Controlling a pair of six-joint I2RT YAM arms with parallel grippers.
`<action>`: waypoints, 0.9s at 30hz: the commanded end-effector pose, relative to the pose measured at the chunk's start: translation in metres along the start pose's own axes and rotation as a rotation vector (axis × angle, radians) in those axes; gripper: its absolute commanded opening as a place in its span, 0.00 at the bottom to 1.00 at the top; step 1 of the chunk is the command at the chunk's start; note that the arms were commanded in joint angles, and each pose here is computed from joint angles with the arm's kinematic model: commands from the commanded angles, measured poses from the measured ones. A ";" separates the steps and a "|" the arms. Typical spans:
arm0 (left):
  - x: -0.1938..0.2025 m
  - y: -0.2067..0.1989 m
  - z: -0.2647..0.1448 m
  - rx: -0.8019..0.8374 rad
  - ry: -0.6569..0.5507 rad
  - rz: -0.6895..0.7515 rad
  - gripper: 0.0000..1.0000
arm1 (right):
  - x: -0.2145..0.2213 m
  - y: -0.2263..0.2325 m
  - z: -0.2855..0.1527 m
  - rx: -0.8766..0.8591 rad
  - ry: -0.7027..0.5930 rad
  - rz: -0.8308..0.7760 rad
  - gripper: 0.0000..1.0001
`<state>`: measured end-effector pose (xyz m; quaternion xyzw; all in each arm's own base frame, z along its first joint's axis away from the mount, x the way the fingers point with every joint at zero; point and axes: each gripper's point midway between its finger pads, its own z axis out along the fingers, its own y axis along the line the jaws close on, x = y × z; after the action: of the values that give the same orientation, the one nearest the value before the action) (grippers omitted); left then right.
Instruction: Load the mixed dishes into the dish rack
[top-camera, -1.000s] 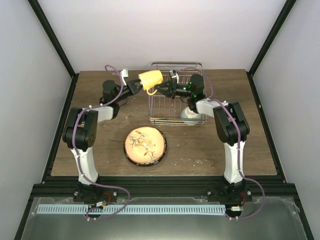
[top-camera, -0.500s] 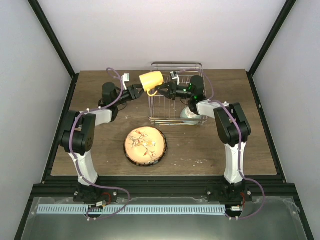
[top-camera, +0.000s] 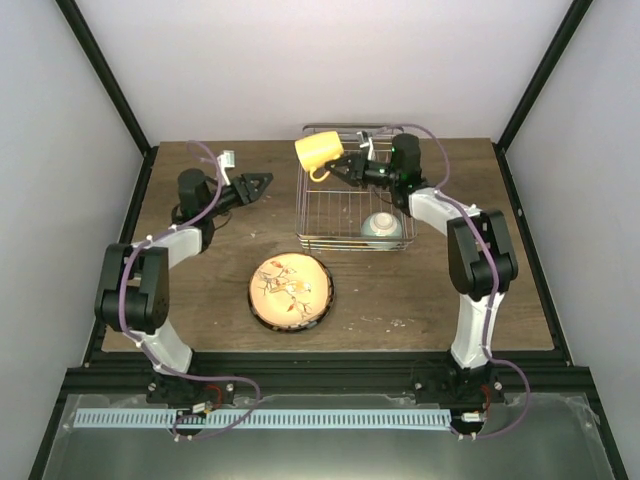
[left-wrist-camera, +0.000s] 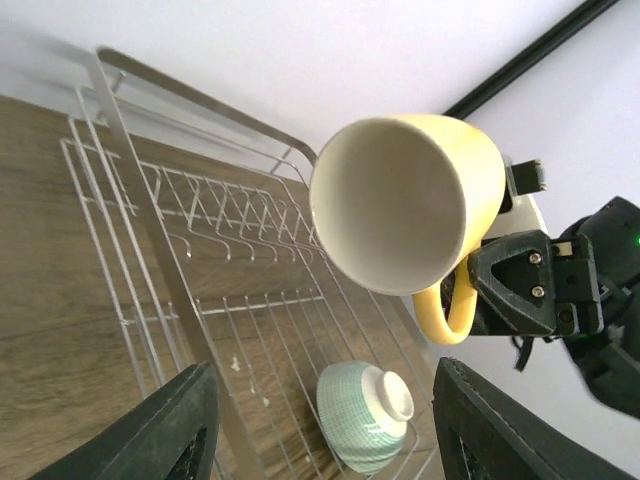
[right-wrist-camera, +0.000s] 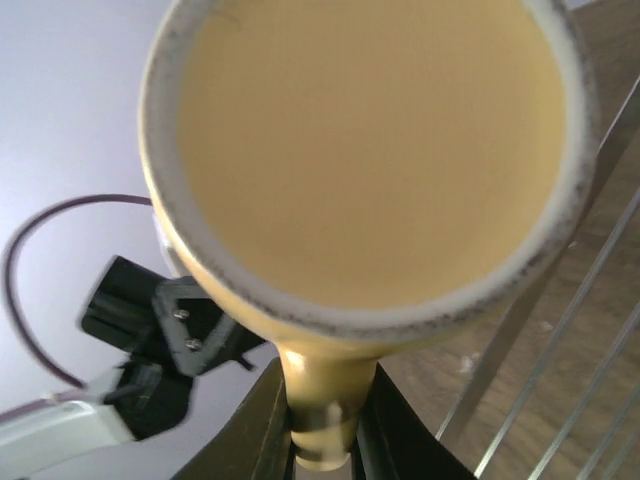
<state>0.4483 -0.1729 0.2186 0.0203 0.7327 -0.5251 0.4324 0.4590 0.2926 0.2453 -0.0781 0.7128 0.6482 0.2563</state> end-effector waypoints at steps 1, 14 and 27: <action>-0.017 0.000 -0.022 -0.058 -0.030 0.091 0.60 | -0.020 0.040 -0.013 0.155 0.041 -0.330 0.01; -0.041 0.011 -0.036 -0.097 -0.038 0.130 0.61 | 0.029 -0.016 -0.058 0.554 0.272 -0.551 0.01; -0.042 0.018 -0.033 -0.105 -0.035 0.124 0.61 | 0.062 -0.050 -0.055 0.665 0.374 -0.708 0.01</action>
<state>0.4583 -0.1225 0.2348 0.0242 0.7505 -0.4613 0.4726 0.4011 0.2359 0.1347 -0.2910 0.8810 0.2697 0.2577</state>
